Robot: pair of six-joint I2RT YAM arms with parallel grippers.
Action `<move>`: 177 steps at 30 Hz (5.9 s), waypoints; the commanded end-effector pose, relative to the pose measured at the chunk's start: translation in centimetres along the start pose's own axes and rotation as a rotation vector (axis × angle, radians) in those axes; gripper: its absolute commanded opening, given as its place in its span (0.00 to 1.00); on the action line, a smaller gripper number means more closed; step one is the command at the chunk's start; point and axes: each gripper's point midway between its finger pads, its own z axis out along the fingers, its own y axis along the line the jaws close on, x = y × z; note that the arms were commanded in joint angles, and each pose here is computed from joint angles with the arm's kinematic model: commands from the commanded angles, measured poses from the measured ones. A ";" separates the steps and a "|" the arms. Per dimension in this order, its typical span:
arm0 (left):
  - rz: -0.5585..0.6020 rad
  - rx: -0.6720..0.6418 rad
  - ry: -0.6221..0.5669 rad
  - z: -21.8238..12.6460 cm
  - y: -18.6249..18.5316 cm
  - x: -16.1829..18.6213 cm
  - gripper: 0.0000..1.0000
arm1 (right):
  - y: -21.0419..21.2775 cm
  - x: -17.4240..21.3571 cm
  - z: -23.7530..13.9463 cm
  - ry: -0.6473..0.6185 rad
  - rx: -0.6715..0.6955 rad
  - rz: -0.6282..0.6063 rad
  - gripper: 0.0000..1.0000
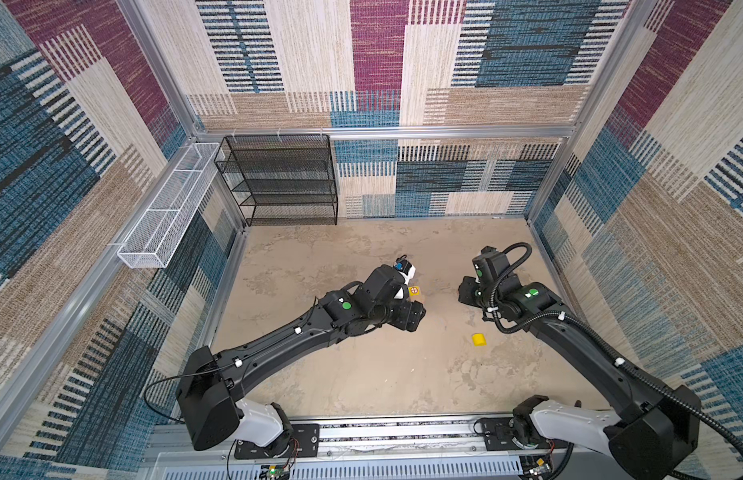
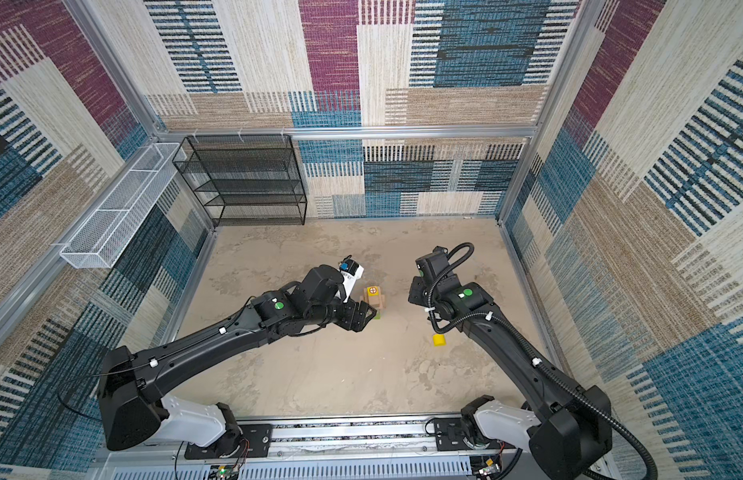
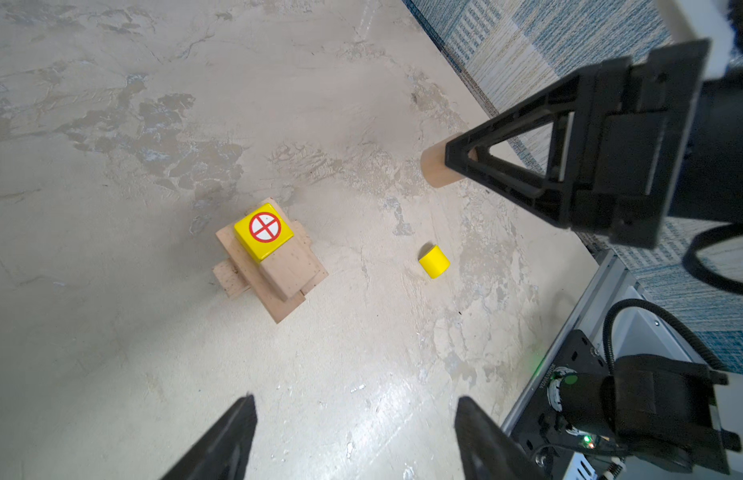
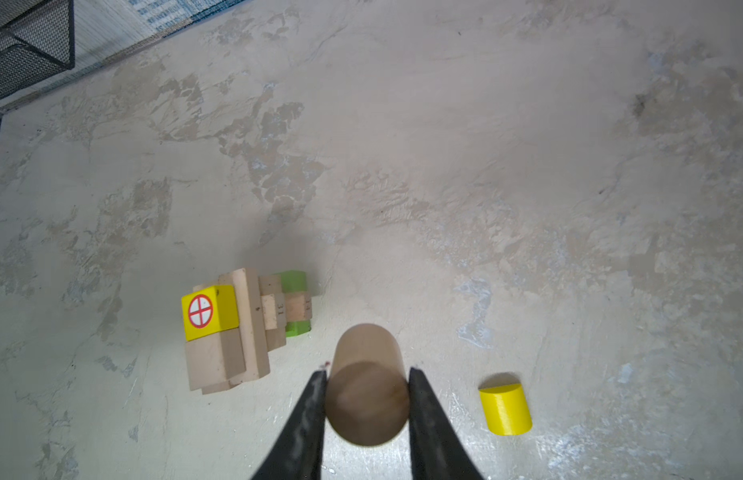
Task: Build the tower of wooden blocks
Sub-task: 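Carry the wooden cylinder with the right gripper toward the stack, then hold the wooden cylinder above the yellow cross-marked cube with the right gripper, then lower the wooden cylinder onto the stack and open the right gripper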
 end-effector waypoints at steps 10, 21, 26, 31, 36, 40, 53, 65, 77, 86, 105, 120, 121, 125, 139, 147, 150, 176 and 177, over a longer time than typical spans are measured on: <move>-0.032 -0.040 -0.029 -0.9 1.4 -0.3 0.80 | 3.6 0.2 0.5 0.021 -0.061 -0.048 0.00; -0.040 -0.064 -0.021 -1.3 2.2 -0.1 0.80 | 5.8 0.4 1.0 0.042 -0.082 -0.116 0.00; -0.050 -0.067 -0.027 -1.2 2.5 0.0 0.80 | 6.5 -0.1 1.1 0.045 -0.078 -0.143 0.00; -0.051 -0.065 -0.026 -1.2 2.6 -0.1 0.80 | 7.2 -0.2 1.1 0.050 -0.082 -0.159 0.00; -0.053 -0.070 -0.028 -1.2 2.9 -0.1 0.79 | 7.5 -0.3 1.2 0.056 -0.076 -0.167 0.00; -0.055 -0.070 -0.029 -1.3 3.1 -0.1 0.80 | 7.9 -0.5 1.2 0.056 -0.075 -0.175 0.00; -0.077 -0.086 -0.049 -2.2 4.6 0.3 0.80 | 10.3 -0.7 1.4 0.063 -0.078 -0.218 0.00; -0.108 -0.094 -0.058 -2.9 5.7 1.2 0.79 | 12.1 -0.4 1.9 0.069 -0.083 -0.248 0.00; -0.113 -0.088 -0.056 -3.0 5.8 1.0 0.79 | 11.4 0.9 2.4 0.107 -0.031 -0.274 0.00; -0.127 -0.085 -0.052 -2.8 5.8 1.1 0.79 | 11.1 1.9 2.8 0.135 -0.005 -0.306 0.00; -0.138 -0.078 -0.042 -2.5 5.8 1.2 0.79 | 11.7 2.8 3.5 0.160 -0.014 -0.333 0.00; -0.143 -0.070 -0.028 -1.9 5.7 1.1 0.78 | 11.6 2.8 3.2 0.146 -0.021 -0.331 0.00; -0.143 -0.070 -0.026 -1.9 5.7 1.1 0.78 | 11.6 2.7 3.2 0.144 -0.021 -0.332 0.00; -0.143 -0.068 -0.026 -1.8 5.7 1.1 0.78 | 12.2 2.6 3.2 0.144 -0.038 -0.333 0.00; -0.144 -0.070 -0.027 -1.9 5.8 1.1 0.78 | 12.4 2.6 3.6 0.156 -0.024 -0.319 0.00; -0.145 -0.065 -0.027 -1.8 5.8 1.1 0.78 | 11.7 3.0 4.1 0.176 0.012 -0.322 0.00; -0.147 -0.066 -0.026 -1.9 5.8 1.2 0.78 | 11.5 3.2 4.2 0.183 0.024 -0.321 0.00; -0.161 -0.076 -0.035 -2.0 6.4 1.2 0.78 | 11.2 3.0 4.7 0.181 0.056 -0.330 0.00; -0.159 -0.075 -0.037 -2.1 6.3 1.2 0.78 | 11.2 3.0 4.7 0.181 0.059 -0.333 0.00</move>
